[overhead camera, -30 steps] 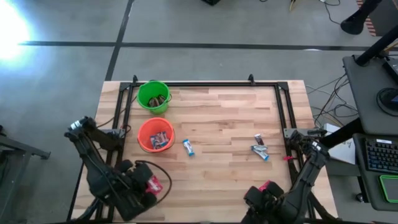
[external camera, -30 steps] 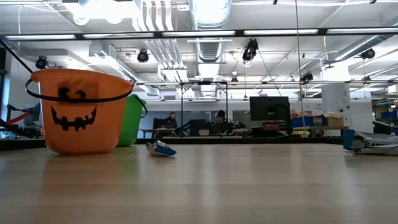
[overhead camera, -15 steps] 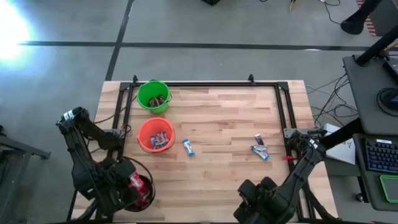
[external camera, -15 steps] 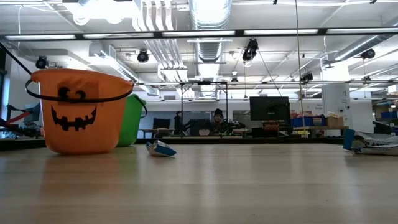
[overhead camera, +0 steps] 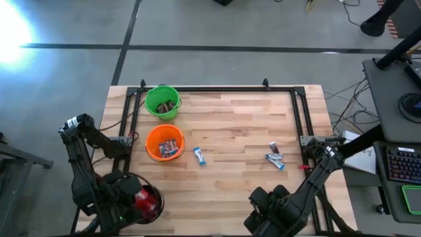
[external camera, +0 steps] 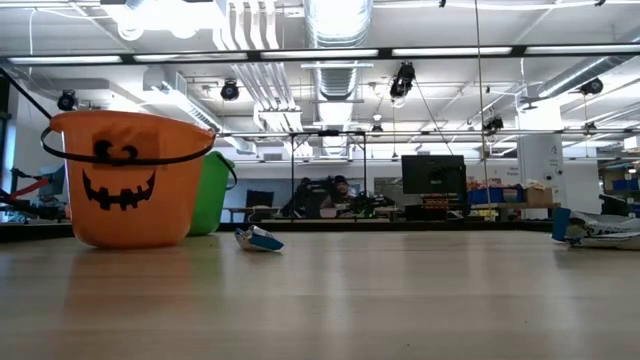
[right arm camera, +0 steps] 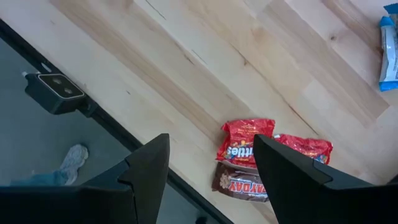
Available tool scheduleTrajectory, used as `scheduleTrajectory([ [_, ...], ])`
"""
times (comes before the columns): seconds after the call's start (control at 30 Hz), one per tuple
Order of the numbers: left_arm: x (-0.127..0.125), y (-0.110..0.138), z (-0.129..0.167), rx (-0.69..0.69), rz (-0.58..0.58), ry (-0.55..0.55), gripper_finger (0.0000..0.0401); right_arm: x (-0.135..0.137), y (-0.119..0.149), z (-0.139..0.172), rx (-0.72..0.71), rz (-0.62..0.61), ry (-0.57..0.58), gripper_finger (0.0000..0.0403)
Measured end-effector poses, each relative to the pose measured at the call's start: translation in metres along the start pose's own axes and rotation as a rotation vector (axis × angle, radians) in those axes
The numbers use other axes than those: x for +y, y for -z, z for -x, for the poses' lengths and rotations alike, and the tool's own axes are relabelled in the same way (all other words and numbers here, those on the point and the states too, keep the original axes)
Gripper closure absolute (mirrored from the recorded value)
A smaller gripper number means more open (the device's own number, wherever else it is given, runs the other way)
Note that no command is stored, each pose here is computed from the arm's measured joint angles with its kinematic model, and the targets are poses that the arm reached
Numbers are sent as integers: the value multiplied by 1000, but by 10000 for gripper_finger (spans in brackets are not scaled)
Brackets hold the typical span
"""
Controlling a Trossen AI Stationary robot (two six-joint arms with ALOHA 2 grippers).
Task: Organize candy in baskets
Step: Put the red candy into the black bucket, then put the white chocolate into the orange bucket
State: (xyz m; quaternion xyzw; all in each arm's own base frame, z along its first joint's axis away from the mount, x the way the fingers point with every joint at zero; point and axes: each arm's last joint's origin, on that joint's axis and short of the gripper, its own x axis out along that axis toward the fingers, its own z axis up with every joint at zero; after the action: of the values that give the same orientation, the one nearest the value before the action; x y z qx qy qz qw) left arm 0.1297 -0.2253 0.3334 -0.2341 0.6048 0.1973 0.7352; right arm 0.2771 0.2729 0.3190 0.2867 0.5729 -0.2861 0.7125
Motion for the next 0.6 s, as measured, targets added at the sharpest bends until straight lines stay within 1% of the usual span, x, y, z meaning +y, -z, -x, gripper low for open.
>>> scheduleTrajectory([
  [0.13, -6, 1, 0, 14, -38, 55, 334, 0, 0, 0, 0, 0, 0, 179],
  [0.27, -7, 1, 1, 19, -44, 69, 294, 0, 0, 0, 0, 0, 0, 179],
  [0.33, -7, 1, 2, 18, -65, 72, 279, 0, 0, 0, 0, 1, 0, 179],
  [0.5, -8, -8, 0, -31, -90, 69, 258, 0, -1, 0, -1, 0, 1, 179],
  [0.57, -8, -14, -1, -65, -111, 65, 255, 0, -2, 0, -8, 24, 1, 179],
  [0.6, -8, -17, -1, -82, -120, 62, 255, 0, -2, 0, -17, 58, 1, 179],
])
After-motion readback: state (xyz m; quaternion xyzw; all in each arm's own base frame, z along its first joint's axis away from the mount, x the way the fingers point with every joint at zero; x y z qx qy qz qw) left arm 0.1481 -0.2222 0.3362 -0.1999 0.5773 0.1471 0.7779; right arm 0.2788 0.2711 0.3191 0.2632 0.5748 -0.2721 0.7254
